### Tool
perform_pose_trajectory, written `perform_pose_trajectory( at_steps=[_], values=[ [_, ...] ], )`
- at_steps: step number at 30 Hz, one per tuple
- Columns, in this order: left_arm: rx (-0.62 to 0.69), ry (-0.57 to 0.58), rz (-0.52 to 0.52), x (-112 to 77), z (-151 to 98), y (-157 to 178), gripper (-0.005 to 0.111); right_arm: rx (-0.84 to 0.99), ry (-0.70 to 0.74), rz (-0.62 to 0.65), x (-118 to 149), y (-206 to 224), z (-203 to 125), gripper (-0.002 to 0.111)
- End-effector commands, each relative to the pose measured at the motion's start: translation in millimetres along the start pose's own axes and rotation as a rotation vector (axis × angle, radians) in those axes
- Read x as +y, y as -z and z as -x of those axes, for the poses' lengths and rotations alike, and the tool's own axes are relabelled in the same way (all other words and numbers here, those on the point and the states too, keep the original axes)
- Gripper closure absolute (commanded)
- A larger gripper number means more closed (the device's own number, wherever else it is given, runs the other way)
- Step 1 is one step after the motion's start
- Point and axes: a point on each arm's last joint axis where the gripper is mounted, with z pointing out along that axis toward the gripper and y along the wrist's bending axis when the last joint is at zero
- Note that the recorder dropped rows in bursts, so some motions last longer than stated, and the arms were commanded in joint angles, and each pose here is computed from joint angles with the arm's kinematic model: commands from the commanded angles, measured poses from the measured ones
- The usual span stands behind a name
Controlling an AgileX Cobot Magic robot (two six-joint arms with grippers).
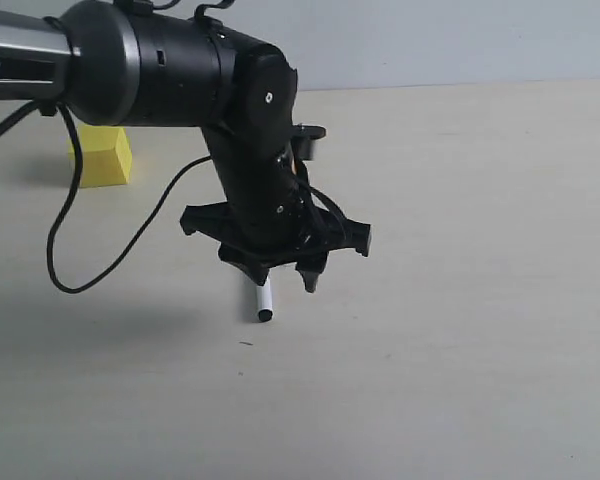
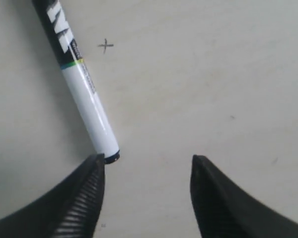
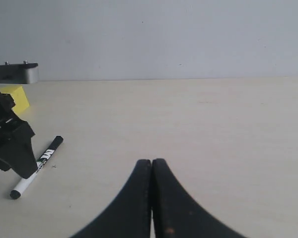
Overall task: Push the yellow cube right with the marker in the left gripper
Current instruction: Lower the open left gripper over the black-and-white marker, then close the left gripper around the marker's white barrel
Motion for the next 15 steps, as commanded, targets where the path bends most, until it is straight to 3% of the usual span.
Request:
perform_pose_trajectory(
  at_steps=[1,4,9,15],
  values=[
    [0.01,0.032,0.02,1.7,6,-10,0.053,-0.007,0.003,0.0,0,0,-1,0.108],
    [0.003,0.032,0.066,8.5,10,-19,0.053,-0.007,0.003,0.0,0,0,-1,0.108],
    [-0.034,0.161,0.121,22.9,18,-21,0.053,-0.007,0.005,0.0,0,0,-1,0.108],
    [-0.037,0.15,0.116,21.4,19,-27,0.053,-0.007,0.003,0.0,0,0,-1,0.108]
  ],
)
